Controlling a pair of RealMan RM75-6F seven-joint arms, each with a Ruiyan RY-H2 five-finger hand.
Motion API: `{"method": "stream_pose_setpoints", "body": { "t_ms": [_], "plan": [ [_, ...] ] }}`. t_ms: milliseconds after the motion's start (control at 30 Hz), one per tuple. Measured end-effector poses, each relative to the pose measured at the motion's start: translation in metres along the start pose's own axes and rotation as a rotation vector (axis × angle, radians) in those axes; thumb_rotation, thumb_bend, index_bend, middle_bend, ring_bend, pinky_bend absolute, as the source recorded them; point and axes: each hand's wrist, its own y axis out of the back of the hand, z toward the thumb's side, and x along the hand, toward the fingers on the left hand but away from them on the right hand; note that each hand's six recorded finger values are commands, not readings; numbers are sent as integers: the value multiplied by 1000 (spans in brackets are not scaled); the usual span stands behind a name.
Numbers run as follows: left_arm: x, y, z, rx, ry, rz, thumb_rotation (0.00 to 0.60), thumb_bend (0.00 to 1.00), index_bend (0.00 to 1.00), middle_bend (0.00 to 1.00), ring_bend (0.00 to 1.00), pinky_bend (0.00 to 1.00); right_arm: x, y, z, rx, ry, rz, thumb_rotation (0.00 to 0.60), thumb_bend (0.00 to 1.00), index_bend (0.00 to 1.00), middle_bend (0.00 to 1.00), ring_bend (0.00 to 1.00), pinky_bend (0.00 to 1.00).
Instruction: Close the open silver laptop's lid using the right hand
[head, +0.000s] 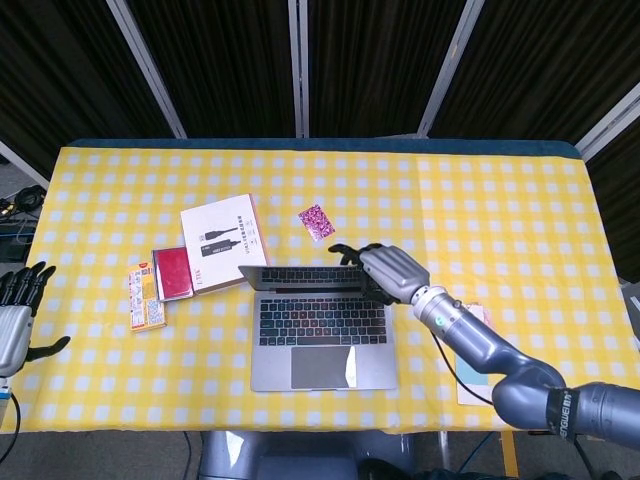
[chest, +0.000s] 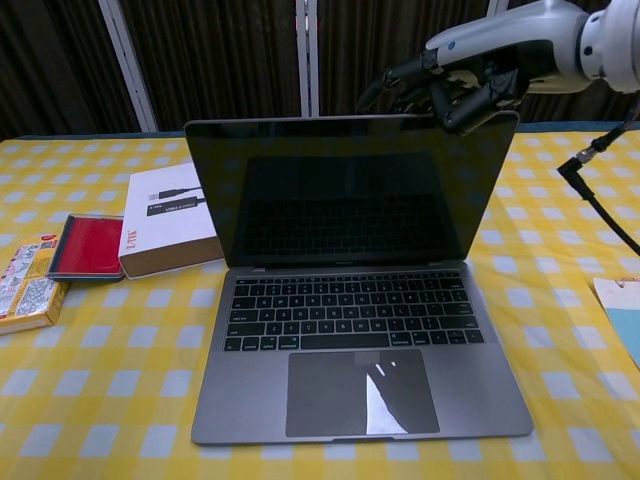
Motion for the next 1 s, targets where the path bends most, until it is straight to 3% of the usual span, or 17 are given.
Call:
{"method": "stream_pose_setpoints", "body": {
  "t_ms": [400, 800, 1000],
  "plan": [
    [-1, 0, 2, -3, -7, -3, 600, 0, 0, 0, 0, 0, 38, -38, 9, 127, 79, 78, 600, 1000, 147, 287, 269, 196],
    [-1, -3, 4, 4, -11, -13, 600, 0, 0, 0, 0, 0, 68, -109, -15, 327, 139, 217, 600, 1000, 148, 283, 269, 196],
    [-1, -4, 4, 4, -10, -16, 600, 0, 0, 0, 0, 0, 71, -135, -38, 351, 123, 260, 600, 1000, 148, 281, 269, 196]
  ]
}}
